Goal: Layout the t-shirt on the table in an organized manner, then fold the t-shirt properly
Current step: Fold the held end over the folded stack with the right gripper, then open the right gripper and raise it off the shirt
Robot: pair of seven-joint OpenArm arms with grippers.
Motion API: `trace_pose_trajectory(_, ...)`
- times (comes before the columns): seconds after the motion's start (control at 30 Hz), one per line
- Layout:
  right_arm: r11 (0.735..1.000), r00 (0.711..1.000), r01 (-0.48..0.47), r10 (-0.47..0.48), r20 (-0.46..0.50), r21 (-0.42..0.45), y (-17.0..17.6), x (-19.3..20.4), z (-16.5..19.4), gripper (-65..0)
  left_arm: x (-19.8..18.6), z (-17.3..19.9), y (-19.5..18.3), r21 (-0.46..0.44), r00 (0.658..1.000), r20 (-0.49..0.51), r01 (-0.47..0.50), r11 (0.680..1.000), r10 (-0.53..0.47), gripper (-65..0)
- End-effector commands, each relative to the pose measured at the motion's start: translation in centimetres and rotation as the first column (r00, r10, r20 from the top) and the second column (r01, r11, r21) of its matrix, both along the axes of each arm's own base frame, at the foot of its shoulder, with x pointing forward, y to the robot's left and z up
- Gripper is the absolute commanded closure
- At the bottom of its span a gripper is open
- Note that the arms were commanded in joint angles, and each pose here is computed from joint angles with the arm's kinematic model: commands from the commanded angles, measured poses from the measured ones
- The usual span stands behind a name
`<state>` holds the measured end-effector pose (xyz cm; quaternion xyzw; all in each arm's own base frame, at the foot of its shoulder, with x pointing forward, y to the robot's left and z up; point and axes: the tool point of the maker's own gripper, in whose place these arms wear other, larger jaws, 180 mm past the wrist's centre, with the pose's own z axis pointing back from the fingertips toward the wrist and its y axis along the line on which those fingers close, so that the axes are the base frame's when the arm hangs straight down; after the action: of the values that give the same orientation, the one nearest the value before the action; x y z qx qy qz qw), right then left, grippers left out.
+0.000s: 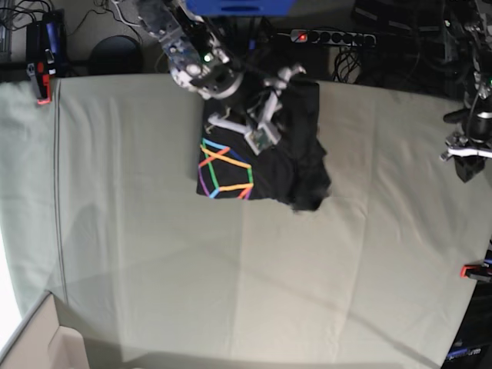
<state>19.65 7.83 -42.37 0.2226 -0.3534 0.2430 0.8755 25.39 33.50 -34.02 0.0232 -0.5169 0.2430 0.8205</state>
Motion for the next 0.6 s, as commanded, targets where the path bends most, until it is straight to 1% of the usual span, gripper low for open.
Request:
trace_pose_trajectory(0.0,0.999,0.999,-0.022,0.021,0.031,0.028,0.7,0.0,0.9,0.0,0.6,1.5,0.4,0.028,0.999,0.044,0.005,1.000,-0.006,-17.2)
trace_pose_trajectory(0.03,0.999,0.998,-0.042,0.041,0.038,0.022,0.7,-0.3,1.0,0.0,0.5,1.4,0.4,0.028,0.999,0.042,0.005,1.000,-0.006,-17.2)
trace_pose_trajectory(0.1,0.998,0.997,-0.048,0.046,0.064,0.027,0.5,-0.1,1.8,0.0,0.4,1.4,0.4,0.029,0.999,0.040,0.005,1.000,-0.006,-17.2)
trace_pose_trajectory(0.13,0.999,0.996,-0.042,0.040,0.077,0.031,0.3,0.2,2.2,0.0,0.4,1.4,0.4,0.029,0.999,0.040,0.005,1.000,-0.006,-17.2)
trace_pose_trajectory(0.27,0.999,0.994,0.033,-0.036,0.107,0.028,-1.6,2.4,3.1,0.0,0.4,1.6,0.4,0.032,0.999,0.043,0.006,0.999,-0.007,-17.2)
trace_pose_trajectory(0.33,0.999,0.990,0.037,-0.041,0.135,0.030,-1.7,3.7,3.8,0.0,0.3,1.6,0.6,0.034,0.999,0.043,0.002,0.999,-0.003,-17.2)
trace_pose_trajectory(0.4,0.999,0.989,0.041,-0.045,0.140,0.029,-1.6,4.4,3.8,0.0,0.2,1.6,0.6,0.034,0.999,0.042,0.002,0.999,-0.003,-17.2)
trace_pose_trajectory(0.5,0.999,0.993,0.051,-0.051,0.105,-0.001,-2.0,4.7,1.8,0.0,-0.2,1.3,0.6,0.035,1.000,0.031,0.002,0.999,-0.003,-17.2)
trace_pose_trajectory(0.57,0.996,0.995,0.079,-0.076,0.070,-0.041,-3.5,5.0,-0.1,0.0,-0.2,1.4,0.6,0.036,1.000,0.031,0.002,0.999,-0.003,-17.2)
